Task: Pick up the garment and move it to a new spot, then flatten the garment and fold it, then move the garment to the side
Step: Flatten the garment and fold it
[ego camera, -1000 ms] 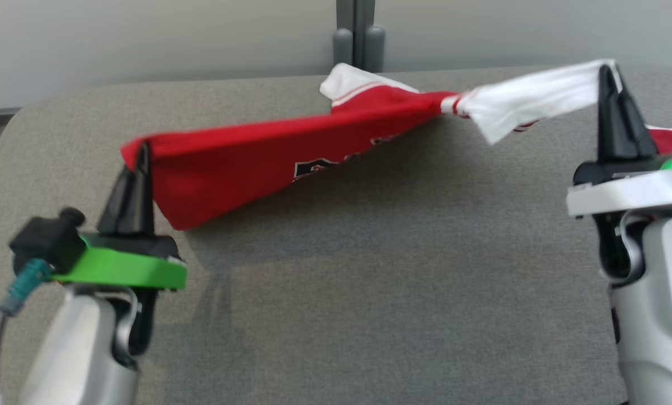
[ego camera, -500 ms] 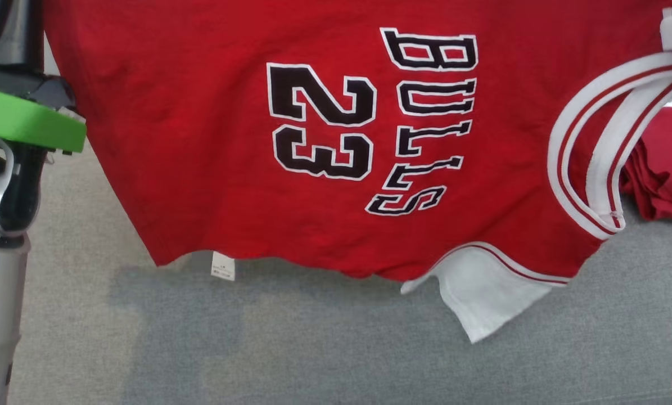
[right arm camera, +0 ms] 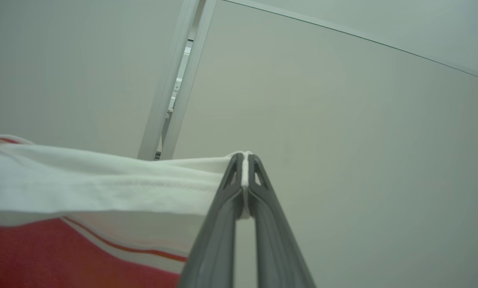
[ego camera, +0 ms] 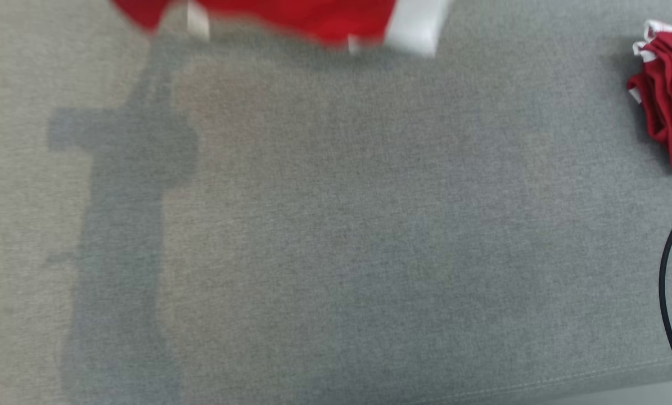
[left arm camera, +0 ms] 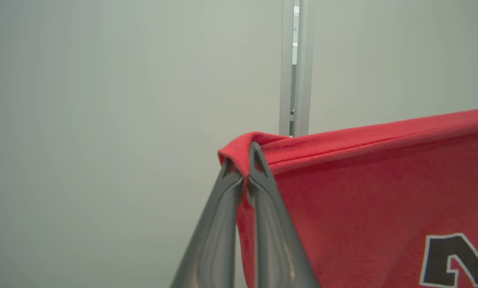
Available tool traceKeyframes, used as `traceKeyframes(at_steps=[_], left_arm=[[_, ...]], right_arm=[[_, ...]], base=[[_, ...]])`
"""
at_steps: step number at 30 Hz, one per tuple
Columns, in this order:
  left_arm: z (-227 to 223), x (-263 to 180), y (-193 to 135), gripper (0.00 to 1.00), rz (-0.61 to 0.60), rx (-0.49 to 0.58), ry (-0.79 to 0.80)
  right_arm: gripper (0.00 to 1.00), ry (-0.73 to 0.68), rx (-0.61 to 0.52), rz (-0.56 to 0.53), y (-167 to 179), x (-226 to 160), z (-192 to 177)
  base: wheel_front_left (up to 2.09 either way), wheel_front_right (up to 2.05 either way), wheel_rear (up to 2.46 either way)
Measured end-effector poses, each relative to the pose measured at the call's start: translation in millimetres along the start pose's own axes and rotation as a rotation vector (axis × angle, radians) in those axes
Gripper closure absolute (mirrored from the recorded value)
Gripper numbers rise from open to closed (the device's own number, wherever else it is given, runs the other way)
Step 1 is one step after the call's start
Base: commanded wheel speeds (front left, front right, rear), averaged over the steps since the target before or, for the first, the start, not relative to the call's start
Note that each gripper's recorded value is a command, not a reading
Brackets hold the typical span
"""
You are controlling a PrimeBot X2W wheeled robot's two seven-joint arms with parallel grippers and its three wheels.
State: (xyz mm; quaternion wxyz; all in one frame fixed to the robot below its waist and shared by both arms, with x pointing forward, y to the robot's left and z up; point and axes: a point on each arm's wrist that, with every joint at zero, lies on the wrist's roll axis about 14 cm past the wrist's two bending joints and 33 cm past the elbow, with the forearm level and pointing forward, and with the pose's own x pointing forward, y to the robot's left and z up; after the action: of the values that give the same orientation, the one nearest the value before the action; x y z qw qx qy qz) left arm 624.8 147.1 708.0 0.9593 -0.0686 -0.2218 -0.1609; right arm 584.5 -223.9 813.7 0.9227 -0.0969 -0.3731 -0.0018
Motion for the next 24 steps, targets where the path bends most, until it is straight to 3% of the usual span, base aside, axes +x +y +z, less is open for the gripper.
traceKeyframes(at_steps=[3,7,11,16,20,24], left_arm=[[-8,14,5,1.00,0.015,-0.018,-0.055],[-53,6,7,1.00,0.032,-0.047,0.008],[-122,-40,14,1.00,0.101,-0.117,0.163],[-202,-142,11,1.00,0.227,-0.216,0.421],[-232,-218,-2,1.00,0.340,-0.304,0.553],[-240,-265,-23,1.00,0.366,-0.329,0.636]], right_arm=[[1.00,-0.006,-0.026,-0.044,-13,2,-13],[1.00,0.074,-0.032,-0.065,-20,-18,-48],[1.00,0.277,-0.002,-0.045,-8,-82,-109],[1.00,0.516,0.096,-0.065,9,-186,-157],[1.00,0.693,0.173,-0.092,21,-267,-174],[1.00,0.819,0.216,-0.123,24,-329,-175]], base=[[0.00,0.00,0.00],[0.00,0.00,0.00],[0.00,0.00,0.00],[0.00,0.00,0.00],[0.00,0.00,0.00],[0.00,0.00,0.00]])
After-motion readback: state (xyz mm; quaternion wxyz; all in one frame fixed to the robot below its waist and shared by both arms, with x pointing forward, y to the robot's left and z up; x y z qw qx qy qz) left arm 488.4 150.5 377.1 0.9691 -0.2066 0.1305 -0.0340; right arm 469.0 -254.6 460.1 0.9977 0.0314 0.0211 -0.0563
